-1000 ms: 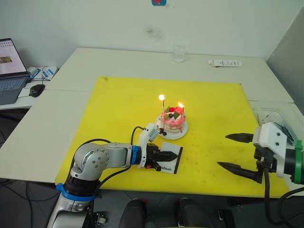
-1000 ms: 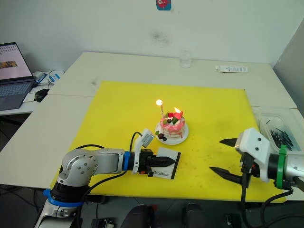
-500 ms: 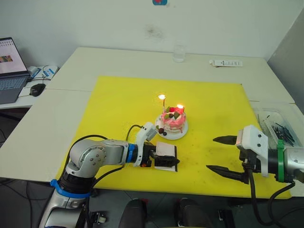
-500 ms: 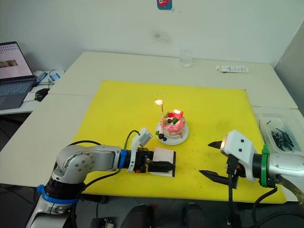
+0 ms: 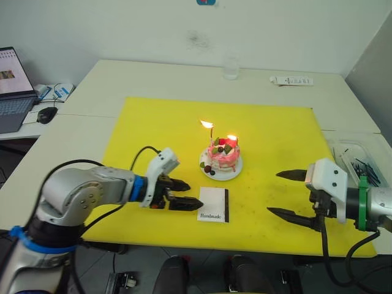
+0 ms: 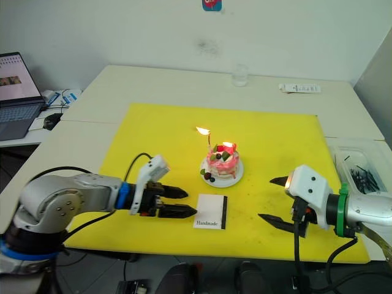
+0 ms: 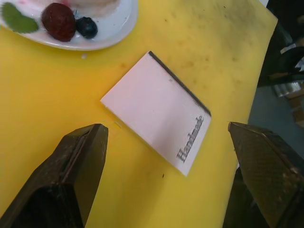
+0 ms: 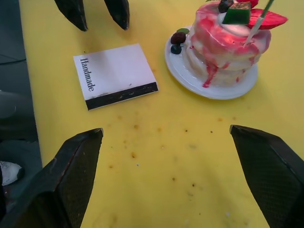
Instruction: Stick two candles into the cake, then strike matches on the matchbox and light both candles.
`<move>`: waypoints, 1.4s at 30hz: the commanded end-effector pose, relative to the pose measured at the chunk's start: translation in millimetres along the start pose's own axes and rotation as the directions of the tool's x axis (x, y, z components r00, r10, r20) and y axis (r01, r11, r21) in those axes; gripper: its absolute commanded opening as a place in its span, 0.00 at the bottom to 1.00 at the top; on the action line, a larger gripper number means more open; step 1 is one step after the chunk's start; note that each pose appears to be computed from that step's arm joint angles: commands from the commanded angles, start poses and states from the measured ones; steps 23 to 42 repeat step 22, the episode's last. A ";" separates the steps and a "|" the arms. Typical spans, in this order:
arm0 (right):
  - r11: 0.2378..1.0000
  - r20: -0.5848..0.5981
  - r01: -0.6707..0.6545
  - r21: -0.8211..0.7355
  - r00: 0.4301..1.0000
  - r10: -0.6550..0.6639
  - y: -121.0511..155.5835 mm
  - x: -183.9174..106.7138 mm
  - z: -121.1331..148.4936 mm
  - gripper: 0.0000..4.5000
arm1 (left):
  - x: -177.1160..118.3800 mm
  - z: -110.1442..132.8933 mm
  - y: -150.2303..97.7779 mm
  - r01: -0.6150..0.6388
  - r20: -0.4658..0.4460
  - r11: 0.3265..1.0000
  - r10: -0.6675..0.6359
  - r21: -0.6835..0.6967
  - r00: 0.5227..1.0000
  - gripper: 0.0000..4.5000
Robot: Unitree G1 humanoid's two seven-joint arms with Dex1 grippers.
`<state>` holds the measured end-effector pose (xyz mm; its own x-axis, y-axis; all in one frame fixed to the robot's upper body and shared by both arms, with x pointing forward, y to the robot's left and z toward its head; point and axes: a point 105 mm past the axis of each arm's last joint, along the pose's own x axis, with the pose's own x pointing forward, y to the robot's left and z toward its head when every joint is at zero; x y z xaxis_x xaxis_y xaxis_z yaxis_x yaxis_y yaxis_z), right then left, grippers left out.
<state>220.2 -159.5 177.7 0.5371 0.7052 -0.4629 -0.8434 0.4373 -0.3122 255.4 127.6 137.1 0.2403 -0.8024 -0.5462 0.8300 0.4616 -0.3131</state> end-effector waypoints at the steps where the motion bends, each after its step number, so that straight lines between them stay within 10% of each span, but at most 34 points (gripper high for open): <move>1: 0.995 0.039 0.087 -0.043 0.996 -0.086 -14.6 -11.5 7.0 1.00 | -25.4 12.9 4.4 -0.061 0.073 0.983 0.048 0.174 0.996 1.00; 8: 0.966 0.097 0.231 -0.111 0.970 -0.221 -46.7 -46.4 9.3 1.00 | -86.6 37.1 47.6 -0.508 0.404 0.787 0.362 0.350 0.840 1.00; 15: 0.981 0.052 0.149 -0.121 0.988 -0.144 -54.9 -69.3 1.2 1.00 | -121.3 8.7 58.3 -0.609 0.394 0.644 0.465 0.464 0.793 1.00; 42: 0.984 0.036 0.103 -0.144 0.994 -0.099 -60.2 -60.8 -1.5 1.00 | -126.2 10.2 58.6 -0.628 0.428 0.650 0.466 0.428 0.775 1.00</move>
